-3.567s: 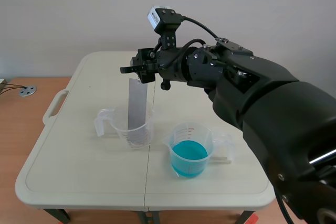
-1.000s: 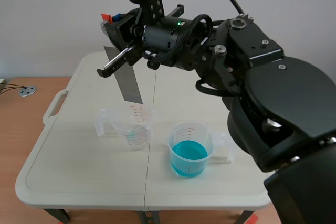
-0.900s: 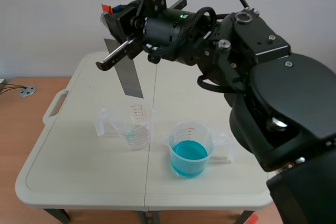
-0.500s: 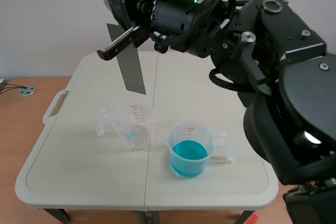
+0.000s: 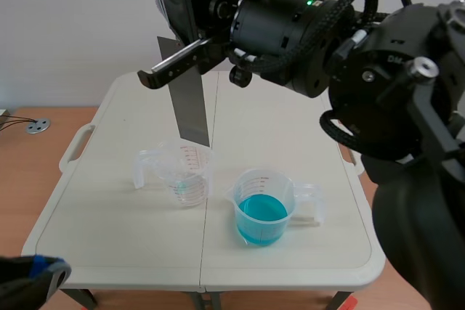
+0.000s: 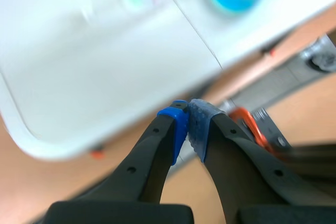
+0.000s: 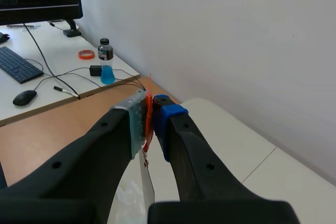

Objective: Hold the metal plate by the orange handle, dip it into the blue solution, take it out and point at it, then put the plate back in the beaker on the left.
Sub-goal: 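Point at the plate with the left hand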

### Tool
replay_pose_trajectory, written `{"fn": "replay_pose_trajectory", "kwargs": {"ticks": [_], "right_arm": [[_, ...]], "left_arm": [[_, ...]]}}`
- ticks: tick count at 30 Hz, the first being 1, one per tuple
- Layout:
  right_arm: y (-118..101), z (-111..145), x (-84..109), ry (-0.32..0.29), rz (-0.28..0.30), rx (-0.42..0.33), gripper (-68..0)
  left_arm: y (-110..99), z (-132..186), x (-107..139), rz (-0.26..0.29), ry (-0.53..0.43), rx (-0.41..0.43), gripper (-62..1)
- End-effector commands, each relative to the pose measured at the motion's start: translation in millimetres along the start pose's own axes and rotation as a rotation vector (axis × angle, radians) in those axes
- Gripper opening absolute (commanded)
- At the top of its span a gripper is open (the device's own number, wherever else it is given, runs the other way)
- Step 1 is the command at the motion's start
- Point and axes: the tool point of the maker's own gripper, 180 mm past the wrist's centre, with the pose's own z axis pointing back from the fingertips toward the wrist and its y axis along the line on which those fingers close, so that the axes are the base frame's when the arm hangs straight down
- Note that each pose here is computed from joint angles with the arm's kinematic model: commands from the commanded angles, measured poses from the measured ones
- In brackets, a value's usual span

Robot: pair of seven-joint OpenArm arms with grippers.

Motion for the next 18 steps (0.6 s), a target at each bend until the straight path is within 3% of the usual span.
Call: {"fn": "replay_pose_trajectory", "kwargs": {"ticks": [1,7,12,18], "right_arm": [[-3.4,4.2,14.5,-0.042,0.011,-0.012,-66.2],[-3.8,19.9,15.3,-0.033,-0.003,-0.045,-66.2],[-5.3,33.1,16.6,-0.033,-0.025,-0.074,-66.2],[-3.6,45.1,14.7,-0.02,-0.034,-0.084,-66.2]], "left_arm": [[4.5,-6.3,14.4,-0.017,-0.036,0.005,-59.4],[21.2,-24.9,43.6,-0.083,-0.072,0.03,-59.4],[22.3,-35.2,63.8,-0.114,-0.115,0.021,-59.4],[21.0,-48.6,67.7,-0.122,-0.117,-0.001,-59.4]]}}
